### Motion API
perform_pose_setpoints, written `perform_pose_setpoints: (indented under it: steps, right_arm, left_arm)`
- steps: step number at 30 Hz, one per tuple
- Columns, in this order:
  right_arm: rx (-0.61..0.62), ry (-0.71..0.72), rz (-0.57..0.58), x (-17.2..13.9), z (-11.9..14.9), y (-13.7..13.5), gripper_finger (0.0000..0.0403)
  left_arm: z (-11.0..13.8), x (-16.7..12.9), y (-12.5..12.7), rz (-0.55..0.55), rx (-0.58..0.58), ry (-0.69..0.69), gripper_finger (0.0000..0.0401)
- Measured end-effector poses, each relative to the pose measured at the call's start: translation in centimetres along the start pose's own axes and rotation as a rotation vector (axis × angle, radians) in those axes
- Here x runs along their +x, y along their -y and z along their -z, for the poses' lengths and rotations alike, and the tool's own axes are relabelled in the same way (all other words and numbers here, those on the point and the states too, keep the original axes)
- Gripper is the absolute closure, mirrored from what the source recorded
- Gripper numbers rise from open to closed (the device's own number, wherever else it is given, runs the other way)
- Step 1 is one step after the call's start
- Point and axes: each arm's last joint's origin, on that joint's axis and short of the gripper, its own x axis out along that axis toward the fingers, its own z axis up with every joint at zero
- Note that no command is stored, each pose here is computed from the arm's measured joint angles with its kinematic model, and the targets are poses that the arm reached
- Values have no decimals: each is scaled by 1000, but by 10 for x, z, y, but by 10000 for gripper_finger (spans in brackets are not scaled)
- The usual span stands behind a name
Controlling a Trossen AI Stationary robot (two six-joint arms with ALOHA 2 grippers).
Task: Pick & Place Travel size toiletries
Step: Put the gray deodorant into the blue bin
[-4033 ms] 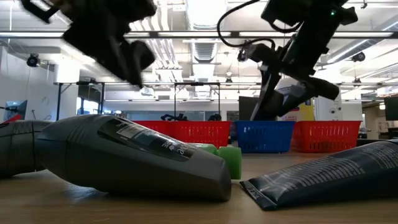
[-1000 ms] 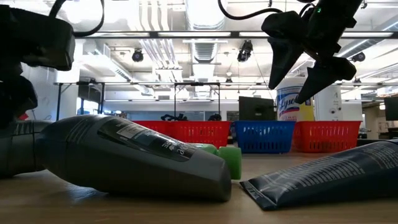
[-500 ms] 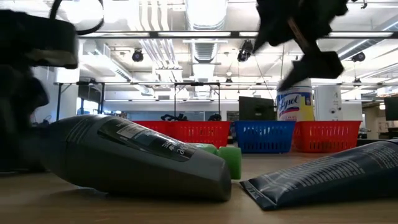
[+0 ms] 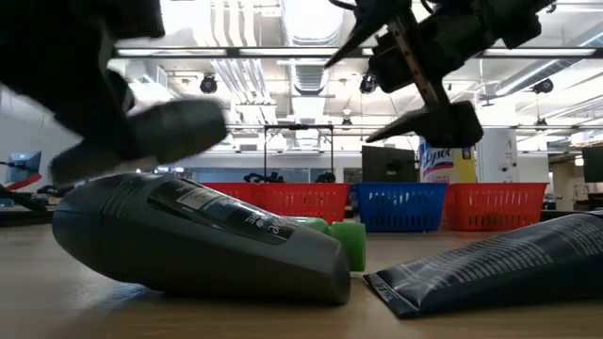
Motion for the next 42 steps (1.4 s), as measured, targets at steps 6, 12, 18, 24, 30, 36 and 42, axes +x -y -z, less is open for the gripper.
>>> perform_pose_setpoints:
  steps: [6, 12, 18, 24, 30, 36, 42]
  right_arm:
    - [5, 0, -58, 17, 0, -5, 39]
    - [-3, -8, -52, 32, 0, -11, 39]
    - [-4, 8, -64, 33, -2, -14, 39]
    - [-8, 18, -80, 35, -7, -17, 39]
    - [-14, 13, -82, 38, -9, -20, 39]
    - [-16, 24, -78, 40, -10, -20, 56]
    - [-17, 22, -77, 40, -12, -19, 113]
  left_arm:
    - [-23, 5, -6, 48, 115, 53, 201]
    - [-46, 17, -20, 60, 165, 85, 201]
    - [-60, 22, -25, 100, 186, 124, 201]
    - [-67, 24, -28, 108, 194, 156, 201]
    - [-73, 26, -33, 104, 175, 167, 201]
    - [-77, 26, -33, 118, 179, 203, 201]
    - [-78, 27, -33, 117, 181, 203, 201]
